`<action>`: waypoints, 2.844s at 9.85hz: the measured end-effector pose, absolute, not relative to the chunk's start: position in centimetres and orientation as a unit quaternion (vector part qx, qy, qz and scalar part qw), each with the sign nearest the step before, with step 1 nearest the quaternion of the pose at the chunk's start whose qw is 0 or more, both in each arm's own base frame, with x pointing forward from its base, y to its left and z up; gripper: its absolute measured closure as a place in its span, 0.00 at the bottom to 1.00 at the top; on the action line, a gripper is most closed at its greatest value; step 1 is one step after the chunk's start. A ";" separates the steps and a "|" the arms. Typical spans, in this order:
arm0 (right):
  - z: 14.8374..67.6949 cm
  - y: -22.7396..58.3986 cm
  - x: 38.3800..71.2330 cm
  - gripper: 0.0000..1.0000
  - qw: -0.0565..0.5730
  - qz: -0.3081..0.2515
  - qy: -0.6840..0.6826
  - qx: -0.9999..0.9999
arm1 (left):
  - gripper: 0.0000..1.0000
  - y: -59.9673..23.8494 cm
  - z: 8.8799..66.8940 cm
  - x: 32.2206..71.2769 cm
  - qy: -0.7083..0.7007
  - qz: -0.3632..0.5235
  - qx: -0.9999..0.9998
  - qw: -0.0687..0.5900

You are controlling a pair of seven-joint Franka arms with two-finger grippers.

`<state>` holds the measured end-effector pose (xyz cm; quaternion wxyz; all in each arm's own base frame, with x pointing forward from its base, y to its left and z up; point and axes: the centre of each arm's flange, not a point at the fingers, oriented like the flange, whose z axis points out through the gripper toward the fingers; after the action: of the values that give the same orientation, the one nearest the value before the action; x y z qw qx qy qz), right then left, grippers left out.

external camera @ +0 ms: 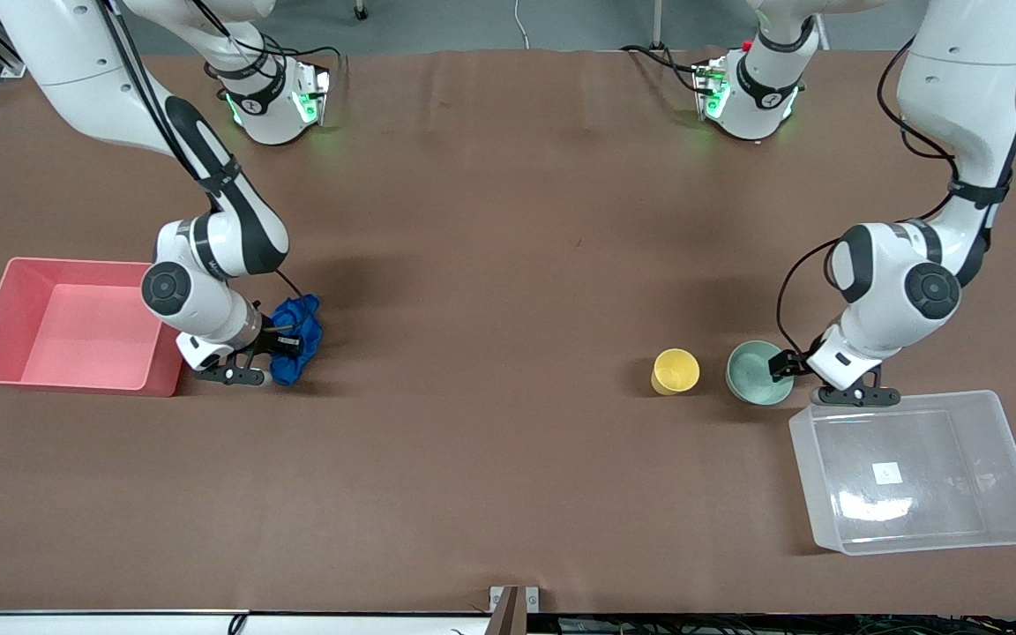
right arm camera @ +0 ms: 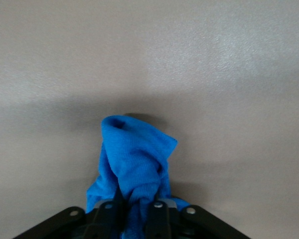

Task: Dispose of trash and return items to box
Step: 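Carry the cloth into the pink bin while the left gripper grasps the bowl, then release the cloth in the bin while the left gripper lowers the bowl into the box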

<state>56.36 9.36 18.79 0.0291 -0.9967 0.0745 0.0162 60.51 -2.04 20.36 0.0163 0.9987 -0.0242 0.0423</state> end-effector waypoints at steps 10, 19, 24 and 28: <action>39.9 -14.3 58.8 0.87 -0.016 0.088 -0.042 -0.995 | 0.96 -3.6 22.6 61.0 -0.035 0.062 0.997 0.022; 23.8 -21.6 53.7 0.49 -0.040 0.083 -0.090 -0.992 | 0.96 5.0 38.8 71.0 -0.076 0.078 0.994 0.012; 40.0 -17.7 57.6 0.00 -0.036 0.009 0.040 -0.999 | 0.96 12.6 29.9 75.4 -0.085 0.080 0.993 0.004; 59.5 -10.0 54.2 0.00 -0.014 0.007 0.079 -0.997 | 0.96 13.6 23.2 76.1 -0.060 0.100 0.993 -0.004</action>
<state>54.20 -9.98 59.50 -0.0142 -0.9967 0.0795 0.0074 76.05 13.58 23.22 -0.0042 0.9932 -0.0598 0.1002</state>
